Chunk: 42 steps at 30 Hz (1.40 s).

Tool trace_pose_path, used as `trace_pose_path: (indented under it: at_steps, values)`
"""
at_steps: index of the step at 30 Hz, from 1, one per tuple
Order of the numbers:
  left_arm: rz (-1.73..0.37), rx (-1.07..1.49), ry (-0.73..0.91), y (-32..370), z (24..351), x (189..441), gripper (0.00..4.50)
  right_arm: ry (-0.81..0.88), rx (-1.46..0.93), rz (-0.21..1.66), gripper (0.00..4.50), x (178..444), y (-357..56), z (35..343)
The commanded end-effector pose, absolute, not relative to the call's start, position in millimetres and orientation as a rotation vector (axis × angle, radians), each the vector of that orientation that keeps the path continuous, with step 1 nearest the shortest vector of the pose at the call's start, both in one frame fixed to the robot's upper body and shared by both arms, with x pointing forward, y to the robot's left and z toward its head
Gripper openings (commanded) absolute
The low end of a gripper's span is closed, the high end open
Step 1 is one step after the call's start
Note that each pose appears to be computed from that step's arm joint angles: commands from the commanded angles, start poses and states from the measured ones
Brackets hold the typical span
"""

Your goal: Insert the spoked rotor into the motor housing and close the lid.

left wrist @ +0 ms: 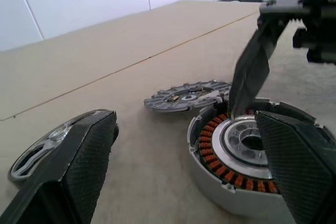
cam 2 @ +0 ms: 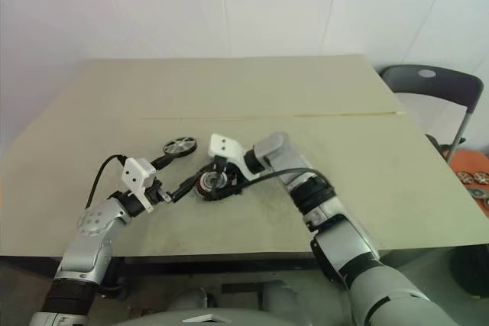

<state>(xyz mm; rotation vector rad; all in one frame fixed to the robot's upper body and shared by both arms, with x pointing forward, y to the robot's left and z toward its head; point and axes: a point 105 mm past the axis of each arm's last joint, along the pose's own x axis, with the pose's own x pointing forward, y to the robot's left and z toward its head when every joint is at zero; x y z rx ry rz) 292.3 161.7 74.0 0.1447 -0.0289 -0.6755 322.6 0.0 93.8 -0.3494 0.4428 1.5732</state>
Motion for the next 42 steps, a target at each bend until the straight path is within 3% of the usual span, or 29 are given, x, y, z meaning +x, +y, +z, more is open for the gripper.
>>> trace_pose_path:
  at_steps: [1,5,12,22,33,42]
  values:
    - [-0.668,0.162,-0.077,163.7,85.8,294.7,4.5,0.307,-0.239,1.536,4.2,334.3,-21.2,131.7]
    - [-0.68,0.156,-0.079,161.7,86.5,295.4,4.5,0.269,-0.253,1.414,4.2,341.7,-65.7,125.0]
    - [-0.722,0.149,-0.069,159.3,86.9,292.9,4.5,0.313,-0.328,1.27,4.2,330.1,-117.6,86.4]
    - [-0.737,0.154,-0.061,159.3,86.3,294.9,4.5,0.247,-0.3,1.23,4.2,318.5,-100.1,71.6]
    - [-0.719,0.158,-0.06,164.0,87.1,293.5,4.5,0.378,-0.278,1.182,4.2,323.3,-88.6,36.9]
    - [-0.71,0.16,-0.058,165.4,86.4,293.0,4.5,0.4,-0.291,1.176,4.2,326.4,-76.8,28.0]
